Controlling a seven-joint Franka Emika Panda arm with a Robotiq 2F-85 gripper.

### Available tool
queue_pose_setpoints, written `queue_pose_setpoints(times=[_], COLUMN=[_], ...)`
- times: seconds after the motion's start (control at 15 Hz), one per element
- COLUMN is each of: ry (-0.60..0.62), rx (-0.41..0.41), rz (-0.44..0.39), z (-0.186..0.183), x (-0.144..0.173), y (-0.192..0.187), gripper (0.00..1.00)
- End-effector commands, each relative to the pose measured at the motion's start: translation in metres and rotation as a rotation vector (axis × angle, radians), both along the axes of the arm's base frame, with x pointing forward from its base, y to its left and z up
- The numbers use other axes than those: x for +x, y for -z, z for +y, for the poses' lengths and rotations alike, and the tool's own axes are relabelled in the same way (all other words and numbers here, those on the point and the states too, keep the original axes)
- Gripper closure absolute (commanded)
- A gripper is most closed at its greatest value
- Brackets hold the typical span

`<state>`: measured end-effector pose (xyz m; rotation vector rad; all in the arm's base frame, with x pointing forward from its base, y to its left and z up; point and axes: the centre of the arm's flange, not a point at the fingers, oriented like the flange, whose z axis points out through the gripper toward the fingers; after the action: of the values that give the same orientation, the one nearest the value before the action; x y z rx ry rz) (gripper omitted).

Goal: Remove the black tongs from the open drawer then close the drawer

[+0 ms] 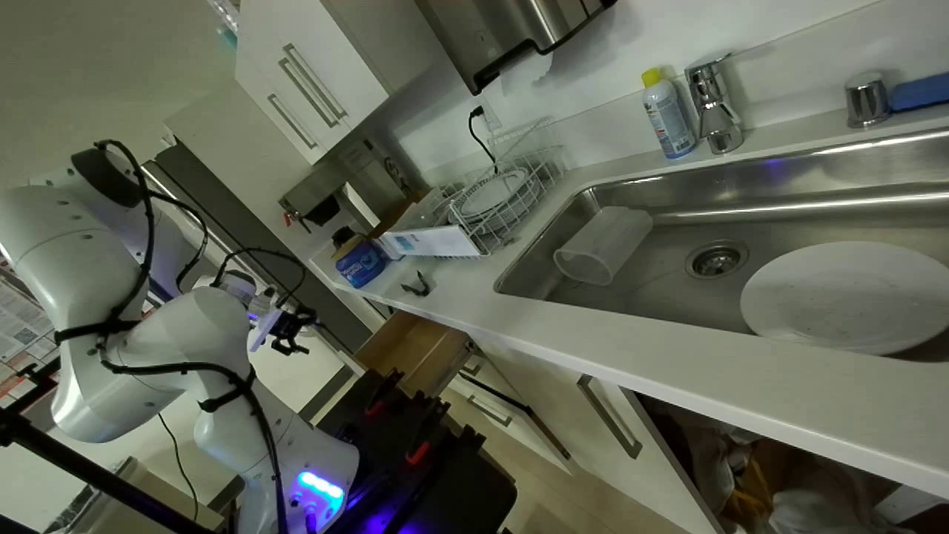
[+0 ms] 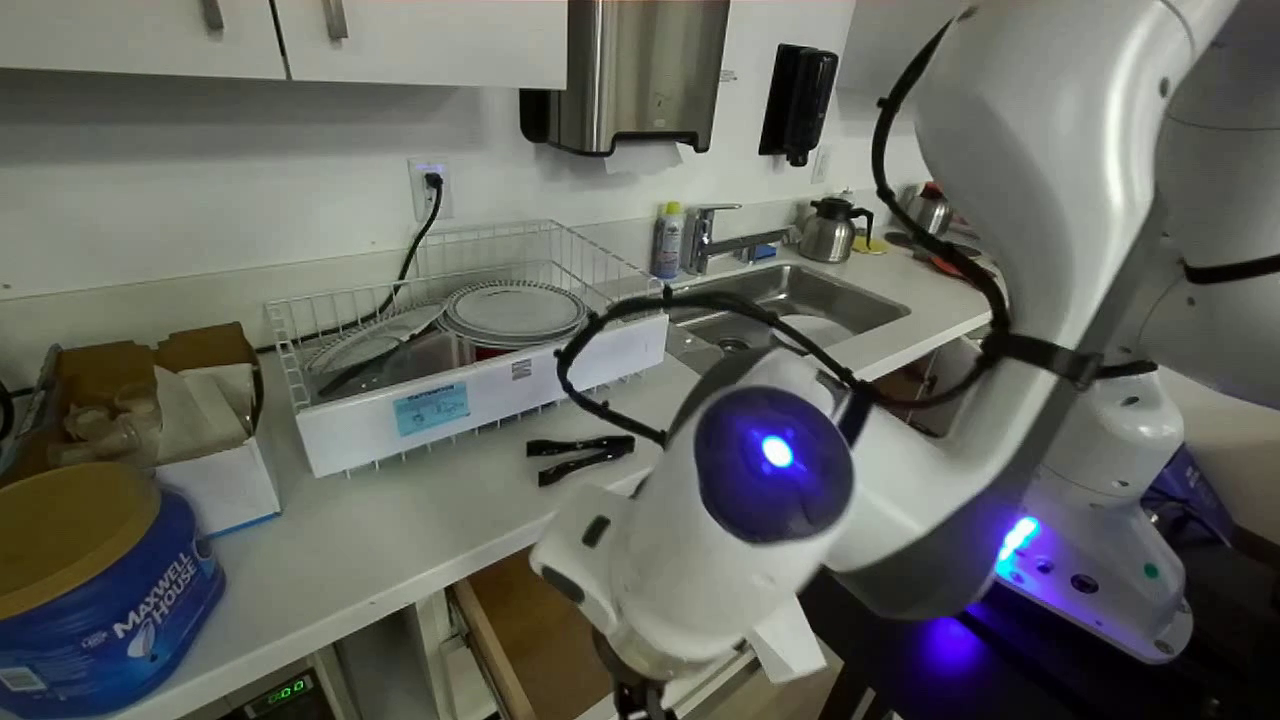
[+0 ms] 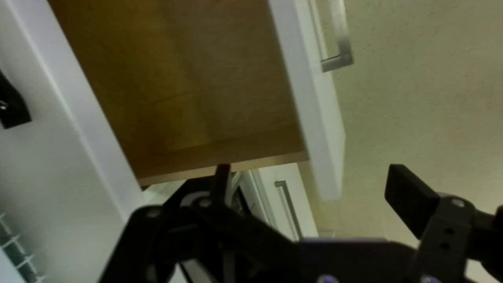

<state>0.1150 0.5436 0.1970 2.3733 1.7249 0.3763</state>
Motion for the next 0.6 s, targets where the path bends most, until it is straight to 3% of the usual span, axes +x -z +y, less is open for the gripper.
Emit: queue_pose_setpoints(times=[0.0, 0.2, 0.4, 0.47, 0.53], ry=[-0.114, -0.215, -0.358, -0.284, -0.309], rx=[-0.098, -0.174, -0.215, -0.197, -0.213], rz=[-0.012, 0.032, 0.056, 0.056, 0.061], z=[0.012, 0.003, -0.010, -0.010, -0.012], x=[-0.062, -0.095, -0.103, -0.105, -0.105], y=[0.029, 0.056, 0.076, 0.073, 0.078], gripper=[0.00, 0.00, 0.00, 0.00, 0.00])
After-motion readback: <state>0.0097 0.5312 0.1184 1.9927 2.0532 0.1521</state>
